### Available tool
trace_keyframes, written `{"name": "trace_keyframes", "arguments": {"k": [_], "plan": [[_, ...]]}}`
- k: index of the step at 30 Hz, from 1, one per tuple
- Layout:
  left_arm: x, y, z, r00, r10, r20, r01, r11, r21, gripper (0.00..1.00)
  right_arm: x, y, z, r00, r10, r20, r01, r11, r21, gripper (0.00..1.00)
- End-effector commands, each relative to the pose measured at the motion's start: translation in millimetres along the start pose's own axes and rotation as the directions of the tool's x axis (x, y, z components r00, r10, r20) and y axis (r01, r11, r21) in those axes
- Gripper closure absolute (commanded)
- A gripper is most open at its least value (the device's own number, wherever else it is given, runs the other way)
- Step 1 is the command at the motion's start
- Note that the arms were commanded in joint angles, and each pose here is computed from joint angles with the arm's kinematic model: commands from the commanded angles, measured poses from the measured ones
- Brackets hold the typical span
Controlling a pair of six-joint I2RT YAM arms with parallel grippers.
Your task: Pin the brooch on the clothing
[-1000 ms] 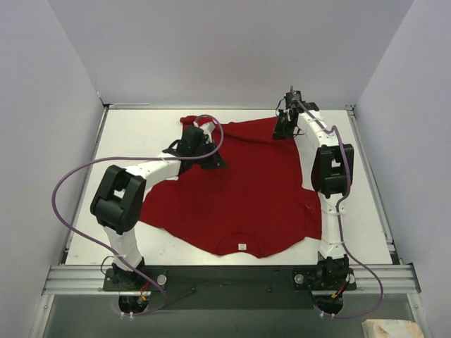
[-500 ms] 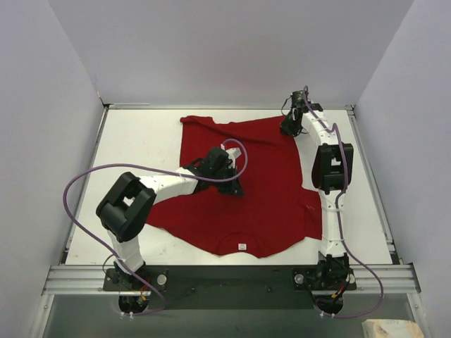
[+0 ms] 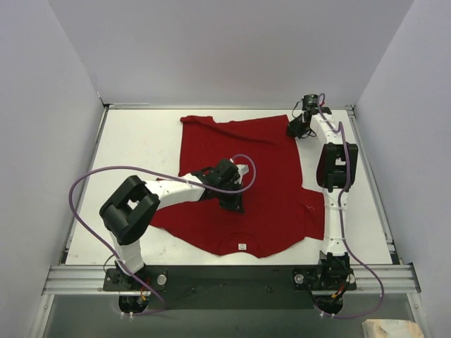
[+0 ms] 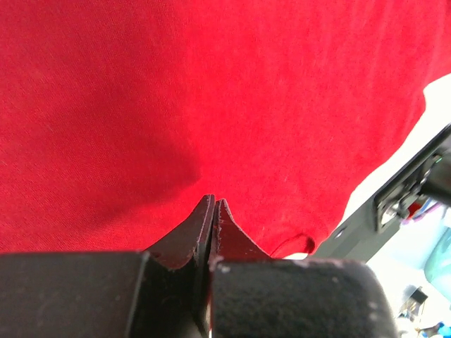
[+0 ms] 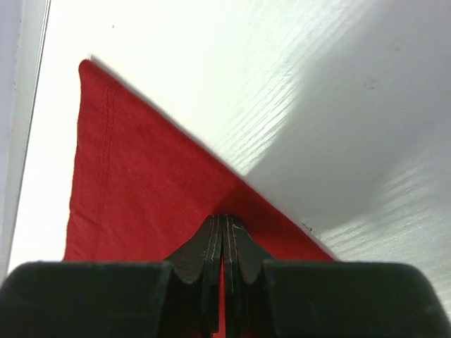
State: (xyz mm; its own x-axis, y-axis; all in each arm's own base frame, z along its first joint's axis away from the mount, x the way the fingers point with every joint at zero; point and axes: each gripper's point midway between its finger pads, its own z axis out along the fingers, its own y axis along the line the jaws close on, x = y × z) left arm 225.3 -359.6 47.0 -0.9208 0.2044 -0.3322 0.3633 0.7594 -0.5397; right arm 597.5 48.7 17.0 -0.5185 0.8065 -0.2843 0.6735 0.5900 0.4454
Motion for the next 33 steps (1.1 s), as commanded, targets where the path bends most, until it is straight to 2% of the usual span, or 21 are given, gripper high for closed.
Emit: {"name": "trace_keyframes", "arguments": {"k": [1, 13, 20, 25, 29, 33], "plan": [[15, 1, -6, 0.998, 0.036, -0.047, -0.038, 0.999, -0.036, 1.00, -7, -24, 14, 0.992, 0.125, -0.022, -0.123, 0.991, 0.059, 1.00], [45, 16, 10, 0.988, -0.001, -0.152, -0.012, 0.996, -0.087, 1.00, -26, -39, 20, 0.984, 0.177, -0.002, -0.176, 0.982, 0.069, 1.00], [38, 13, 8, 0.991, 0.021, -0.134, -0.034, 0.995, -0.093, 1.00, -35, -6, 10, 0.992, 0.123, -0.024, -0.124, 0.989, -0.074, 1.00], [10, 1, -3, 0.994, 0.089, -0.067, -0.095, 0.990, -0.103, 1.00, -53, 30, -30, 0.998, 0.046, 0.044, -0.037, 0.981, -0.189, 1.00], [-34, -15, -21, 0.989, 0.141, 0.048, -0.137, 0.987, -0.083, 1.00, -61, 60, -89, 0.990, -0.060, 0.127, 0.093, 0.959, -0.269, 1.00], [-77, -27, -50, 0.972, 0.136, 0.190, -0.132, 0.991, -0.029, 1.00, -39, 71, -132, 0.973, -0.175, 0.151, 0.214, 0.929, -0.302, 1.00]]}}
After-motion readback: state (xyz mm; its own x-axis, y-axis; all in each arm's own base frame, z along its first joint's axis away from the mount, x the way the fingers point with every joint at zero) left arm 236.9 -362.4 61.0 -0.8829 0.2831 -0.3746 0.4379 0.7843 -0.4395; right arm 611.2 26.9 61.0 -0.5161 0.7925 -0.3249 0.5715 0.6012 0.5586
